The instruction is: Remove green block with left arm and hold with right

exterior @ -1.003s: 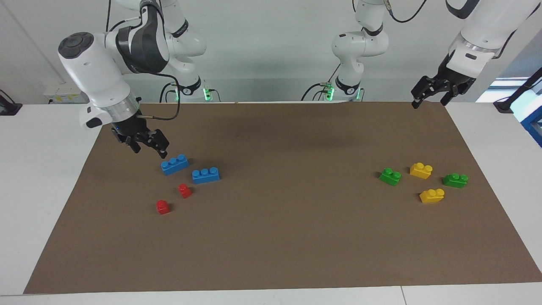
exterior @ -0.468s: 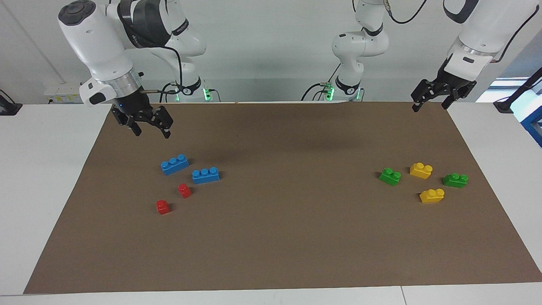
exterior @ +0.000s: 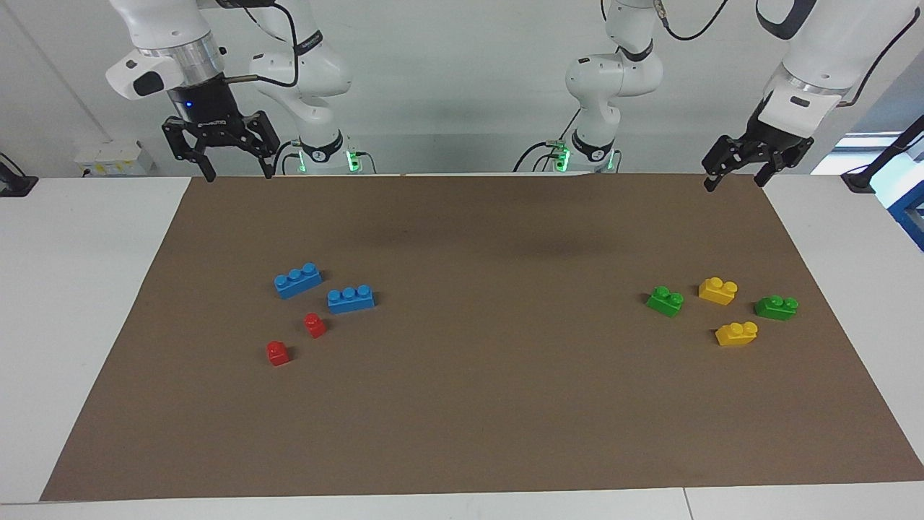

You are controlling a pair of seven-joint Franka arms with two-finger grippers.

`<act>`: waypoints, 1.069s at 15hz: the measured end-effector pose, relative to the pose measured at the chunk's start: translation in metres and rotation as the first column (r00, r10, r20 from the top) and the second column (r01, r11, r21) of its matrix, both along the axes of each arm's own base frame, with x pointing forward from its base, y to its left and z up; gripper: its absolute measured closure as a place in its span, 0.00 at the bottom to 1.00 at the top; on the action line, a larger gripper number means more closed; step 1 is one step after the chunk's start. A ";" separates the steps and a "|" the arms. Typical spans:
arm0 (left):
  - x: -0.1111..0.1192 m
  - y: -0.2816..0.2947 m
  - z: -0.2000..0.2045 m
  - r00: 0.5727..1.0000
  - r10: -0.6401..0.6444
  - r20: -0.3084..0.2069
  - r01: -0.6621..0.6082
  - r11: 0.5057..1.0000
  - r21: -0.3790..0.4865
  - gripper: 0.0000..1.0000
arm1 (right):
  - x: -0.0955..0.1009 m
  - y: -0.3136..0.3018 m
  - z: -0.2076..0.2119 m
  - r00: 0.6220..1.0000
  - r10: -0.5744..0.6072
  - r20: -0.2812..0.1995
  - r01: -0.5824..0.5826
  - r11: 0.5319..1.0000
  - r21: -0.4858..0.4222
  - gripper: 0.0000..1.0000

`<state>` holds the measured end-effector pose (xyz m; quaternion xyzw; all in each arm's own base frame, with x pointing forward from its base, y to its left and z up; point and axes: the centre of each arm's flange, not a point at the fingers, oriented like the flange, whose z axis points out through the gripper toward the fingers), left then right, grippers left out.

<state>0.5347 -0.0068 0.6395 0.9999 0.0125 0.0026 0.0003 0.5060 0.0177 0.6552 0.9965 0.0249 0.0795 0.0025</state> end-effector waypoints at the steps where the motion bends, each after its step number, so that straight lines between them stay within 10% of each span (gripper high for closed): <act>1: 0.000 0.000 0.000 1.000 0.000 0.000 0.000 1.000 0.000 0.00 | 0.003 -0.002 -0.001 1.000 0.016 -0.001 -0.016 1.000 -0.022 0.00; 16: 0.000 0.001 0.000 1.000 0.002 0.001 -0.002 1.000 0.000 0.00 | 0.017 -0.007 -0.022 0.990 -0.026 -0.141 0.030 0.999 0.024 0.00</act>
